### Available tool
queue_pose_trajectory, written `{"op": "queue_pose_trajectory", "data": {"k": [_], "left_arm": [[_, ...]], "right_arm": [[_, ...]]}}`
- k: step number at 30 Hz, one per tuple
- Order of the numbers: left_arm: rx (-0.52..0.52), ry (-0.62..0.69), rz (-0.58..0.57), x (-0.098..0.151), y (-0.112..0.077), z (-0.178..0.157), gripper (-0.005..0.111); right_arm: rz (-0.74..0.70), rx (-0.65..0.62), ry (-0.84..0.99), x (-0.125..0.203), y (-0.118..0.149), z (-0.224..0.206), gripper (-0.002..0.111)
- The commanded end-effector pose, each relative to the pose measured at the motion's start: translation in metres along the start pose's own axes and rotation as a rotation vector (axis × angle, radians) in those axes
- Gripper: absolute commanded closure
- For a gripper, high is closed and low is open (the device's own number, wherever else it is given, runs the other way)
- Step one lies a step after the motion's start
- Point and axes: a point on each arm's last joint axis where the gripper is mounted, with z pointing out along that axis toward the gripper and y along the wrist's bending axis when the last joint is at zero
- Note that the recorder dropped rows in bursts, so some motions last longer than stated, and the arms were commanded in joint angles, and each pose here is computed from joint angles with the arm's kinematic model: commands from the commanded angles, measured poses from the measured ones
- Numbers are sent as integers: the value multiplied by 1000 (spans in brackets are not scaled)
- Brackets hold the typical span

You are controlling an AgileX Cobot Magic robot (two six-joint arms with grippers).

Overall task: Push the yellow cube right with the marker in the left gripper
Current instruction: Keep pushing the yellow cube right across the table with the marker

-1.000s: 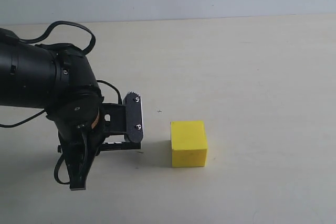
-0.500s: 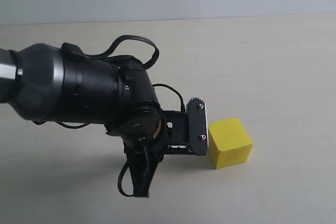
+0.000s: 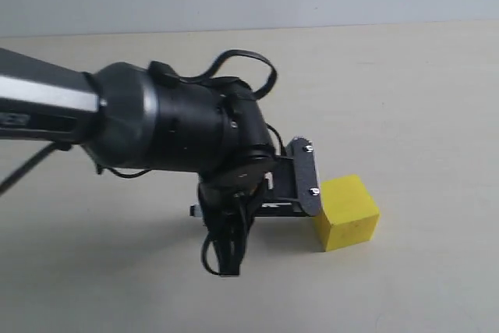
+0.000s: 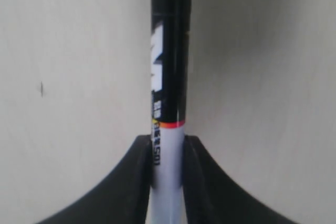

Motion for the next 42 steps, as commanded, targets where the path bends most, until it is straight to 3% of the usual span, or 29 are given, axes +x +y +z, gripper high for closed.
{"op": "queue_pose_trajectory", "data": {"k": [1,4,6,11,16,19,30,34,39,42], "left_arm": [[-12,-16,27,-29,-9,1,107],[-14,141,45,-11,-9,2,107],[-37,175,52,-4,-8,1,107],[-103,92,45,-9,-3,-4,107],[-126,-91,106,-41,-21,-11,107],[-135,-99,122,-55,-32,-21,107],[-103,14,0,-38,-20,-25,107],[-111,-30,0,-42,-19,-23,107],[-140,-172,7,-65,-13,-18,107],[-147,-147,-25,-74,-7,-18,107]], "right_arm": [[-10,5,-5,1,-1,0,108],[-10,5,-5,1,-1,0,108],[-10,5,-5,1,-1,0,108],[-10,5,-5,1,-1,0,108],[-10,5,-5,1,-1,0,108],[-10,5,-5,1,-1,0,108],[-10,5,-5,1,-1,0,108],[-10,5,-5,1,-1,0,108],[-10,5,-5,1,-1,0,108],[-10,5,-5,1,-1,0,108]]}}
